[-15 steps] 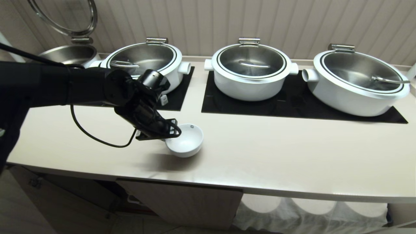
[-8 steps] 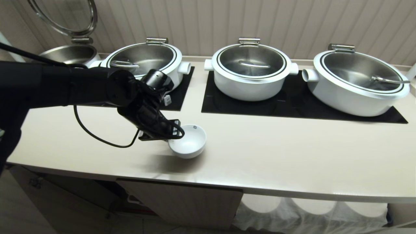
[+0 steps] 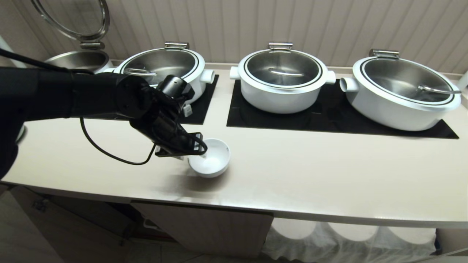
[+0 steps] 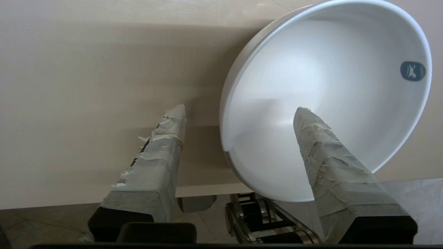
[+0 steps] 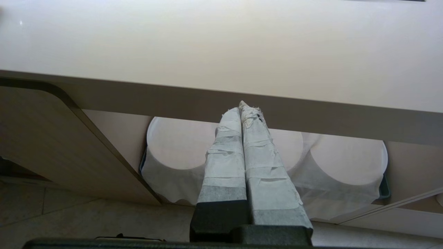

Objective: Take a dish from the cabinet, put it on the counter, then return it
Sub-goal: Place it on the table

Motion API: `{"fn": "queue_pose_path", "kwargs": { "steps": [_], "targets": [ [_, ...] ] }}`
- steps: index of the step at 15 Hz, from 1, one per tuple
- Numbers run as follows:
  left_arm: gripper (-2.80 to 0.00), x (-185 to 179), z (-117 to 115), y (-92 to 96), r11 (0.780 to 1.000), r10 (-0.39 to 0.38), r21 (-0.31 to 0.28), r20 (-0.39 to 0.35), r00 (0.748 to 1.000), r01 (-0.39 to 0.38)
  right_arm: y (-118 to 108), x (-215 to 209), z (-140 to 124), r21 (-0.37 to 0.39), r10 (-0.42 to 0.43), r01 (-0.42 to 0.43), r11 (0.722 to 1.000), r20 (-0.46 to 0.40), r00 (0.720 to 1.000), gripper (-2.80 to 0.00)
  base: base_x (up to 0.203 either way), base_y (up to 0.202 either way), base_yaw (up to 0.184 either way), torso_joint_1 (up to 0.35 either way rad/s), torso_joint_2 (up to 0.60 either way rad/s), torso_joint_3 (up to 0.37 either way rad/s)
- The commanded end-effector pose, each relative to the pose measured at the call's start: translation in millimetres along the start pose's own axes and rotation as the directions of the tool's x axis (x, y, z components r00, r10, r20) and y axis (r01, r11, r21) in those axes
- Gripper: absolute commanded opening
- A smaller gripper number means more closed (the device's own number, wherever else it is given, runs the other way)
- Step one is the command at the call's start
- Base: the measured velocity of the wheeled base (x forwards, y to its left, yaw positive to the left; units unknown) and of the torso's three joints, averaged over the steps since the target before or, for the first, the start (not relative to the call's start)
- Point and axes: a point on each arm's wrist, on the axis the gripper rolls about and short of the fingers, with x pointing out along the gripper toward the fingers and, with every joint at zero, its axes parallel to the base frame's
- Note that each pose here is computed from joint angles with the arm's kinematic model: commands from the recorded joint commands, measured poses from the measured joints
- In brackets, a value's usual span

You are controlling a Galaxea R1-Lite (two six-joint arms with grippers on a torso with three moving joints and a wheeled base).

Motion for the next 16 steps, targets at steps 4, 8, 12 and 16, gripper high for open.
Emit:
{"fn": "queue_pose_path", "kwargs": {
  "steps": [4,8,12,16],
  "targets": [
    [0.00,-14,0,-0.9,1.000,0.014,0.004,0.034,0.999,-0.014,0,0,0,-0.001,0.000,0.000,1.000,0.001,1.000,-2.80,0.000,0.000,0.000,0.000,0.00,0.000],
    [0.00,-34,-1,-4.8,1.000,-0.011,0.013,0.077,0.997,0.010,0,0,0,-0.001,0.000,0.000,1.000,0.001,1.000,-2.80,0.000,0.000,0.000,0.000,0.00,0.000],
    [0.00,-55,-7,-5.9,1.000,-0.027,0.016,0.114,0.993,0.025,0,0,0,-0.001,0.000,0.000,1.000,0.001,1.000,-2.80,0.000,0.000,0.000,0.000,0.00,0.000],
    [0.00,-53,-17,-2.2,1.000,-0.016,-0.005,0.222,0.975,0.017,0,0,0,-0.001,0.001,-0.001,1.000,0.001,1.000,-2.80,0.000,0.000,0.000,0.000,0.00,0.000]
  ]
}}
